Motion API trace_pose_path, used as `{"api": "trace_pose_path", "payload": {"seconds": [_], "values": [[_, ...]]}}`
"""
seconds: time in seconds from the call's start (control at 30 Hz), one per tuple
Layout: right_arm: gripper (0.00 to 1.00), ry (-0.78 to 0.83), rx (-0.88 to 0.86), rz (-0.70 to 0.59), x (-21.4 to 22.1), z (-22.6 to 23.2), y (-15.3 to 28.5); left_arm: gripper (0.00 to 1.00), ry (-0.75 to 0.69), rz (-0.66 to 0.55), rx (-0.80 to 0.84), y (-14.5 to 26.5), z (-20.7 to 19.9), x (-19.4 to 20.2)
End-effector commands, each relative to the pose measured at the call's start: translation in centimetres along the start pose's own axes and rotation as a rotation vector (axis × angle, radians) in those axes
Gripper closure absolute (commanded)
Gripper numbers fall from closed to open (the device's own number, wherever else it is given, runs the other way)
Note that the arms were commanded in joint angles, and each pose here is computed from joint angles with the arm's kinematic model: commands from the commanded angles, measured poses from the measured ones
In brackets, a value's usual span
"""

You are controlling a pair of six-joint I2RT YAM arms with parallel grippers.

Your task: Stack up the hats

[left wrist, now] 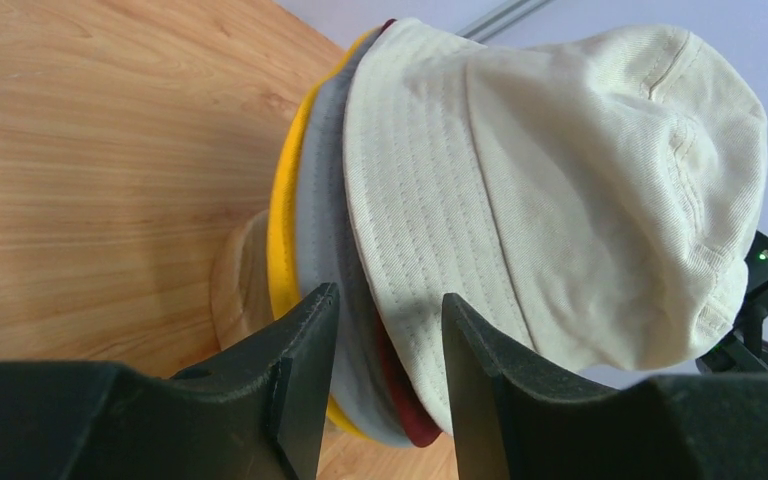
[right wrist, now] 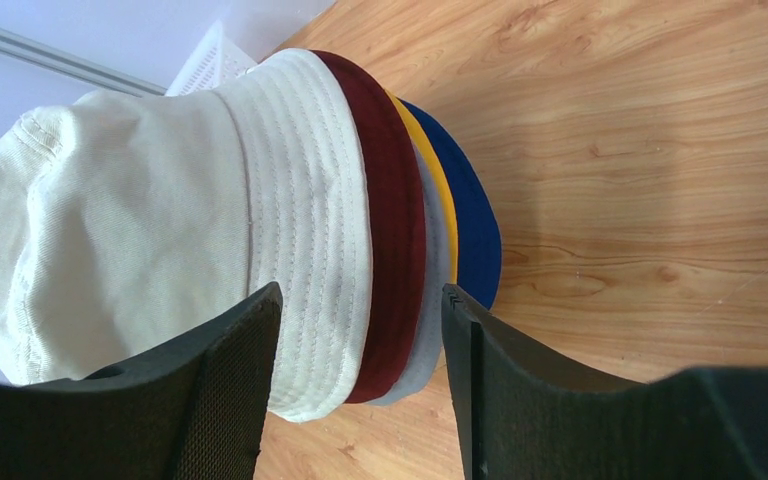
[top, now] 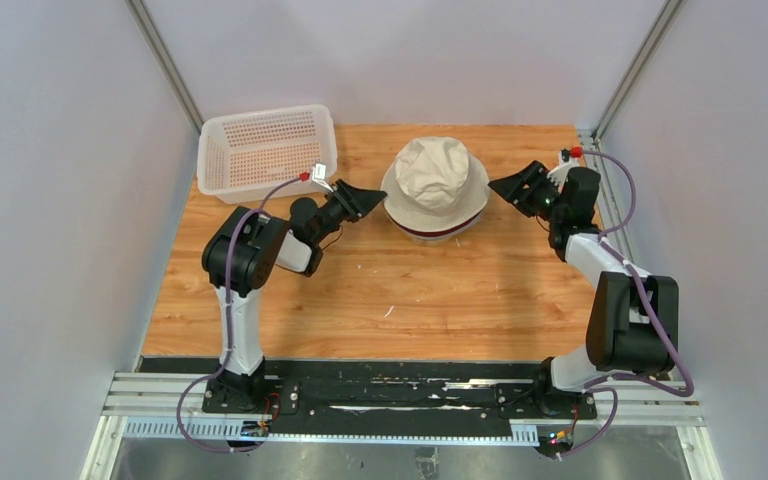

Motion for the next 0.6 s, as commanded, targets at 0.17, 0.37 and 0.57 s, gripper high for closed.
{"api": "trace_pose_path", "payload": {"seconds": [0.17,0.37,0.57], "values": [[0.42,0.014,-0.055,-0.039,-1.9,1.2,0.1,0.54,-0.014,-0.019,0.129,-1.8,-1.5,-0.6],[0.42,0.011,-0.063,-0.041,-2.2,1.1,0.1,0.71,0.024,-0.017,0.175,-2.2,-1.5,-0.1],[0.42,-0.017,-0.099,-0.026,-2.4,0.7,-0.4,1.0,0.025,-0.038,0.162,-2.1,-1.4,-0.4]]}}
Point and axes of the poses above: each gripper's point midway between its finger pads, its own y axis back along the fingers, its own z axis along the line the jaws close on, x = y × z, the point moved 5 cm from there along y, back along the fingers, and after that the axes turned 14 degrees about -y, right-handed, at the moved point
